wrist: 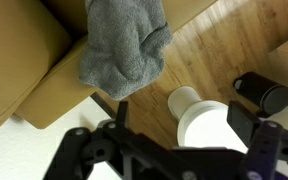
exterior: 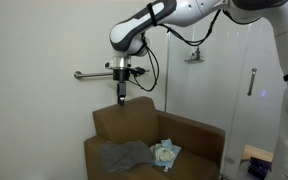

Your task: Put the grey towel on the seat of the chair

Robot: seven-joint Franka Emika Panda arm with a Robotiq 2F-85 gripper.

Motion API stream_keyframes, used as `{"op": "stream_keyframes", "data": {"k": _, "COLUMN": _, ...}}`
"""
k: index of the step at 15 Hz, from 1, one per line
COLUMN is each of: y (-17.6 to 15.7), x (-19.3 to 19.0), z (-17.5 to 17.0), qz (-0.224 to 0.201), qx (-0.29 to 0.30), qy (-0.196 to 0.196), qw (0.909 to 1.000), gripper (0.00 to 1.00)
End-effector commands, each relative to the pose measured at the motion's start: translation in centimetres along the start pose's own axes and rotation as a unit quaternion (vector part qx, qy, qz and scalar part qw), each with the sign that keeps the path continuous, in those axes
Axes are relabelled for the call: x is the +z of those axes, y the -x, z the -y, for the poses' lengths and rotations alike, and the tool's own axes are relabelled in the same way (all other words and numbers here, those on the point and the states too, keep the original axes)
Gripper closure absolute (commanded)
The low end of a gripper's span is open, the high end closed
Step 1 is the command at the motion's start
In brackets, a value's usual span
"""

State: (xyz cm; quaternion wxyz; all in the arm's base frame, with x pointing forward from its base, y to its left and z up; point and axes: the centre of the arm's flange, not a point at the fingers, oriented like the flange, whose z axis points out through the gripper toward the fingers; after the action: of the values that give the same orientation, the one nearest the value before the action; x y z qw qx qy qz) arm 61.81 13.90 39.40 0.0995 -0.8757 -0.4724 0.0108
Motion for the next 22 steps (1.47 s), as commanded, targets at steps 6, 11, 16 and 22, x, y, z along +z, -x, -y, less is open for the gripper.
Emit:
{"op": "stream_keyframes", "data": {"k": 6, "y": -2.4, "x": 4.5, "z": -4.3, "qz": 0.021, "qx": 0.034, "qy": -0.028, "qw": 0.9988, "gripper": 0.0}}
{"op": "stream_keyframes", "data": {"k": 11, "y": -4.8, "x": 9.0, "z": -7.0, "qz": 0.005, "qx": 0.049, "qy": -0.001, "qw": 0.9988, "gripper": 0.0}}
{"op": "stream_keyframes", "data": {"k": 16, "y": -6.4, "x": 14.9, "z": -6.9, "qz": 0.044, "qx": 0.052, "qy": -0.032, "qw": 0.9971, "gripper": 0.0}}
{"op": "stream_keyframes", "data": {"k": 22, "y": -6.4, "x": 21.0, "z": -6.1, "qz": 0.047, "qx": 0.132, "qy": -0.002, "qw": 0.9901, "gripper": 0.0}}
